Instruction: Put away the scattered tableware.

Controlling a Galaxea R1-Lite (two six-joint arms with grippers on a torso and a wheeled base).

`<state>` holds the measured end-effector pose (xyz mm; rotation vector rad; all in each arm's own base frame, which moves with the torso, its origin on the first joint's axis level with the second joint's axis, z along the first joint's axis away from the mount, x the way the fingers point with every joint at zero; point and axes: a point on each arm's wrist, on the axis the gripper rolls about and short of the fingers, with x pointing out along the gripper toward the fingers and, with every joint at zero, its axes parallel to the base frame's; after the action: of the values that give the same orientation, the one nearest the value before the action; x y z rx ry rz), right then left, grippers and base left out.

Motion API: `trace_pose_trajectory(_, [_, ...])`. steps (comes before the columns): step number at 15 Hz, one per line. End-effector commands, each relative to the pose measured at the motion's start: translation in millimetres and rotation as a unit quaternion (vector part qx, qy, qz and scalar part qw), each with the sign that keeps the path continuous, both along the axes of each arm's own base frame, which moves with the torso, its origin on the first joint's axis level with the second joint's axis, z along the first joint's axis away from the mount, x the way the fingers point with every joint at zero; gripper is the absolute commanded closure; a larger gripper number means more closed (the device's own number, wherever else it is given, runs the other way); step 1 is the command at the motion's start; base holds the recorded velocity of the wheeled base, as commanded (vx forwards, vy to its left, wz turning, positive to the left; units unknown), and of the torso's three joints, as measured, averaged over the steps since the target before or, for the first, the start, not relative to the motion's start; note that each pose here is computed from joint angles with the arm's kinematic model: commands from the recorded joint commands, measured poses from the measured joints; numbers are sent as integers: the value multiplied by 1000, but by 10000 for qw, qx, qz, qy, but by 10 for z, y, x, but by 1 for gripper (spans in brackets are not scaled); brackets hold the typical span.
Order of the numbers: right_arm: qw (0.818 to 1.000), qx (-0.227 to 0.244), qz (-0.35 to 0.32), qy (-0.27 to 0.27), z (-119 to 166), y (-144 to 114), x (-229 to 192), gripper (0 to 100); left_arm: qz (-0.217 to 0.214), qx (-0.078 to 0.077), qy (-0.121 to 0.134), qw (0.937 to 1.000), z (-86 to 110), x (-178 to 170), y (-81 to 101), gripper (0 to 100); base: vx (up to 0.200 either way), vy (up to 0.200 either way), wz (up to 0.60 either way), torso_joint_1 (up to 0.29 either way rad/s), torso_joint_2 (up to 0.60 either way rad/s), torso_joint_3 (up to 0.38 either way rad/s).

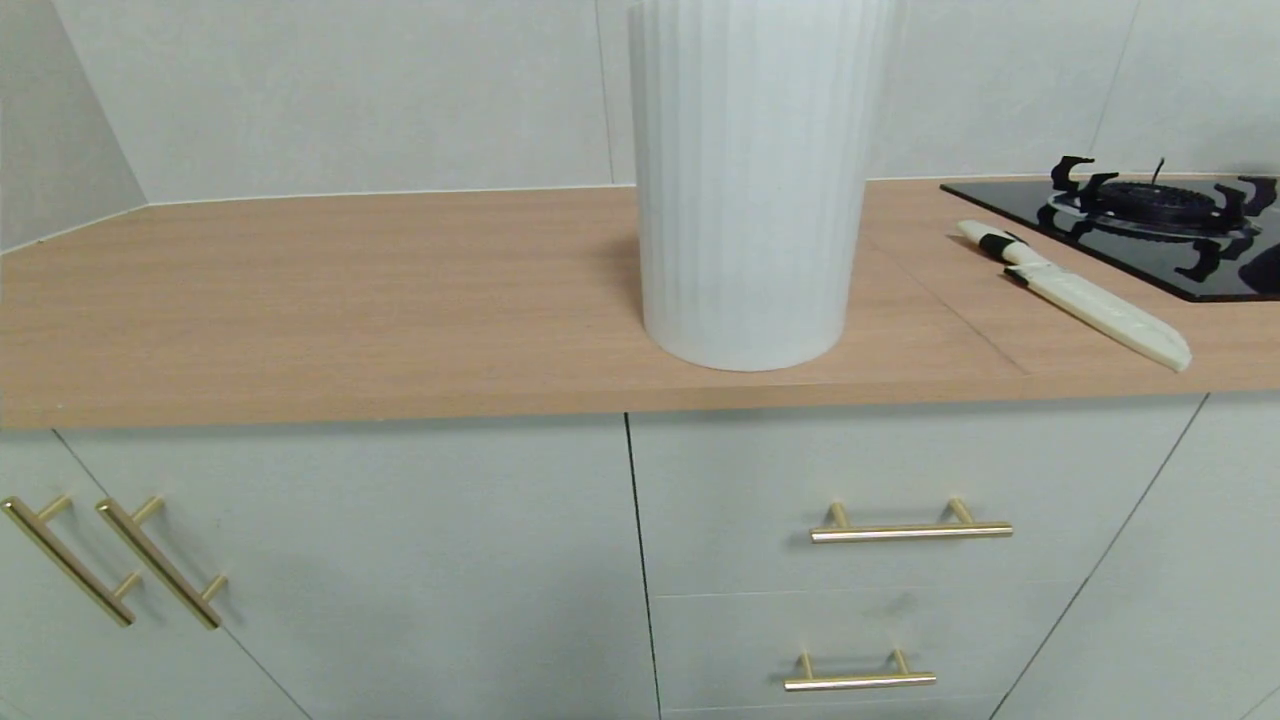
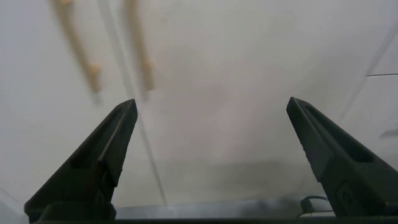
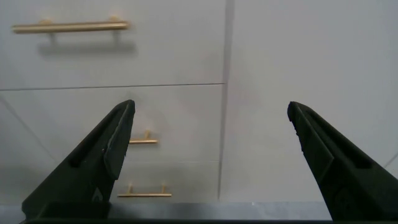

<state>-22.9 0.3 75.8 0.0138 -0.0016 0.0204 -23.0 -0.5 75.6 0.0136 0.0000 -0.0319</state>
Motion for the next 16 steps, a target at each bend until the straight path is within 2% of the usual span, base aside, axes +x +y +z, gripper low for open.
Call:
trace_pose_trajectory(1, [10000, 0, 5, 9, 1, 0, 1, 0, -1, 1, 7, 10000, -3, 2, 0, 0, 0, -200, 0, 2, 2, 2])
trace_pose_trajectory(10, [10000, 0, 5, 9, 1, 0, 1, 0, -9, -7, -1, 10000, 2, 0, 0, 0, 0, 0, 0, 0, 0, 0])
trace_pose_trajectory(13, [10000, 0, 5, 16, -3, 0, 2, 0, -1, -7, -1, 10000, 2, 0, 0, 0, 200, 0, 0, 1, 2, 6])
trace_pose_trajectory(16, [10000, 0, 5, 9, 1, 0, 1, 0, -9, -7, 7, 10000, -3, 2, 0, 0, 0, 0, 0, 0, 0, 0])
